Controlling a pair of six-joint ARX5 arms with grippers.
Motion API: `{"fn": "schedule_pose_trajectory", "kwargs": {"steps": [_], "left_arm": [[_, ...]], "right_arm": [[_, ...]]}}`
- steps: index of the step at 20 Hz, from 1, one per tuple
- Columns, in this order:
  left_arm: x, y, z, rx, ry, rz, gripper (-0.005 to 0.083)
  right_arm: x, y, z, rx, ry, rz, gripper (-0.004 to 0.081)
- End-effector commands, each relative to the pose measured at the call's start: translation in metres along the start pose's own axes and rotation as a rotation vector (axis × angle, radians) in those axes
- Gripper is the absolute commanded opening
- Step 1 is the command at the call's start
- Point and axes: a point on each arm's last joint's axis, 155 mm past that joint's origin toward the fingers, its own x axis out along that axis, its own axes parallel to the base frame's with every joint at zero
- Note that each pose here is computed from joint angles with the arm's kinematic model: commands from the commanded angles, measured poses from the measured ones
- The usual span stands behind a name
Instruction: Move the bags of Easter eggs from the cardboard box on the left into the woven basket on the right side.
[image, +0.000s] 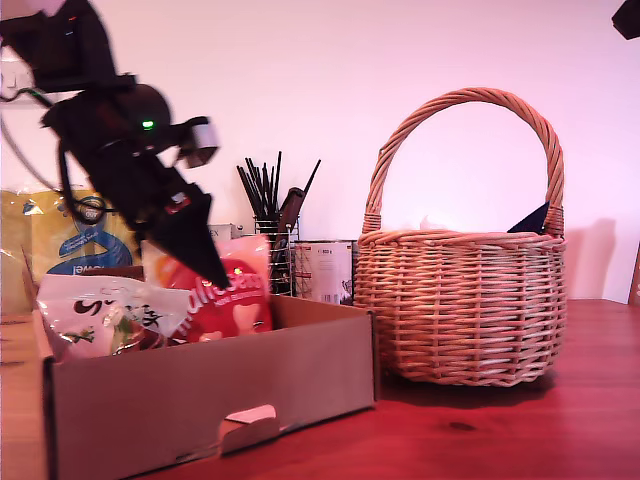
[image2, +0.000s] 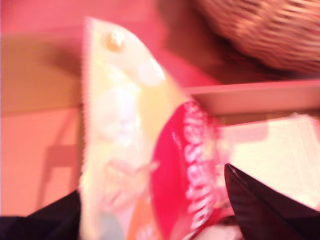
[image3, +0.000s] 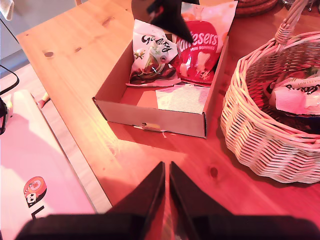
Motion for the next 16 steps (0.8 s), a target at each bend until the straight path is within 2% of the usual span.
{"fn": "schedule_pose_trajectory", "kwargs": {"steps": [1, 5, 9, 10, 13, 16], "left_arm": [[0.011, -0.013, 0.0, 0.038, 0.019, -0.036, 0.0598], [0.021, -0.033, -0.013, 0.044, 0.113, -0.059, 0.0563], [0.034, -0.026, -0.031, 0.034, 0.188, -0.034, 0.0561], [0.039, -0.022, -0.037, 0.031, 0.206, -0.027, 0.0538], [0.051, -0.018, -0.048, 0.015, 0.24, -0.023, 0.0436], [0.052, -0.018, -0.046, 0.019, 0.232, -0.02, 0.0233]], "right_arm": [[-0.002, 0.001, 0.008, -0.018, -0.02, 0.002, -0.0013], [-0.002, 0.001, 0.008, -0.017, -0.018, 0.002, -0.0013], [-0.002, 0.001, 0.008, -0.018, -0.019, 0.002, -0.0013], [-0.002, 0.001, 0.008, -0.018, -0.019, 0.002, -0.0013], [-0.002, 0.001, 0.008, -0.018, -0.019, 0.002, -0.0013], [-0.002, 0.001, 0.008, -0.019, -0.021, 0.001, -0.0013]]}}
